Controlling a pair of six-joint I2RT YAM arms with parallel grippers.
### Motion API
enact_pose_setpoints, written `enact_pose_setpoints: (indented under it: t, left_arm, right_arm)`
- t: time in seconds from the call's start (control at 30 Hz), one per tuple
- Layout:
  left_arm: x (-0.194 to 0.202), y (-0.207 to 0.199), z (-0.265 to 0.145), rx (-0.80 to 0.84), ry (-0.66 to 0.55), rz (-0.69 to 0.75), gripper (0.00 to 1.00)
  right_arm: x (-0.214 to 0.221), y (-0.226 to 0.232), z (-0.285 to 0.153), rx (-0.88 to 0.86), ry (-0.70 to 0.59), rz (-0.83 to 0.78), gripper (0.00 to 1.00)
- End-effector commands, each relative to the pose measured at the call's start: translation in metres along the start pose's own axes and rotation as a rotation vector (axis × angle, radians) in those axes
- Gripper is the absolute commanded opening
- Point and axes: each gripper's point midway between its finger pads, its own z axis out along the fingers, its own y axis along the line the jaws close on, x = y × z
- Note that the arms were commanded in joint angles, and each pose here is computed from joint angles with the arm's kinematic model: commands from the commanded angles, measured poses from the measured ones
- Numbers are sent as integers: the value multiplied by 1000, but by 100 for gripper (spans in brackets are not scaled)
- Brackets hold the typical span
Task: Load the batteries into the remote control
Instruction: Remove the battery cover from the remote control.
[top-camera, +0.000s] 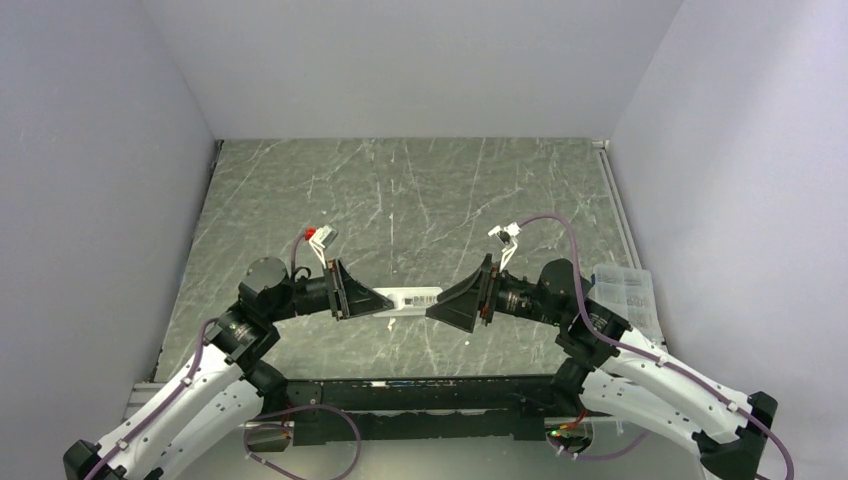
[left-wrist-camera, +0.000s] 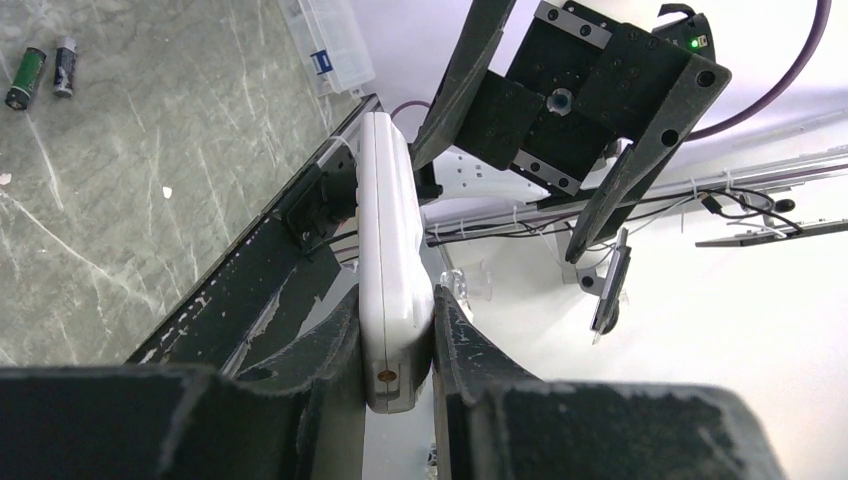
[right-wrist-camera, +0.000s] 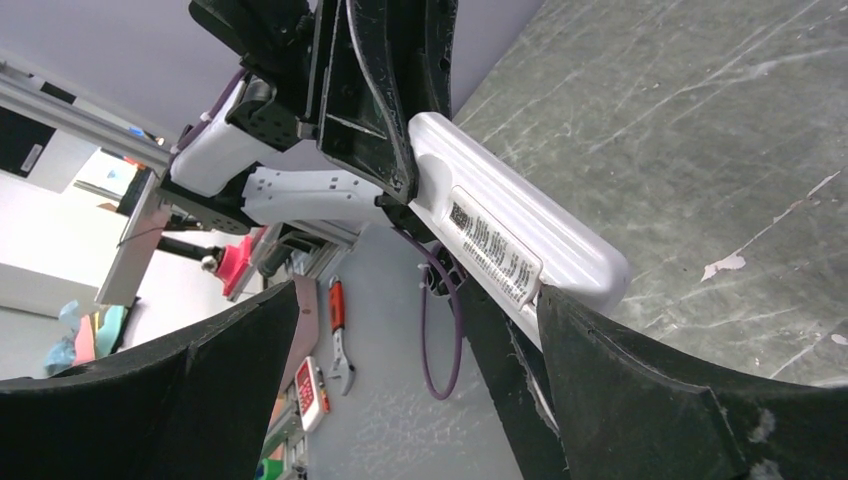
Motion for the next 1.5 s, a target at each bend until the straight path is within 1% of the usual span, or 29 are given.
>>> enact_pose_setpoints:
  t: [0.0,0.23,0.7,1.47]
  left_arm:
    - [0,-11,0,59,7,23,0]
    - [-1,-13,0,67,5,23,0]
    - [-1,-15,0,77,3,23,0]
    - [1,-10,2,78,13,8,0]
  right_arm:
    - [-15,16,0,-29,-44,-37,91]
    - [-9,6,0,25,-26,-35,90]
    - [-3,4,5,37,-14,-40,90]
    - [-7,28,13,-86,-27,-18,90]
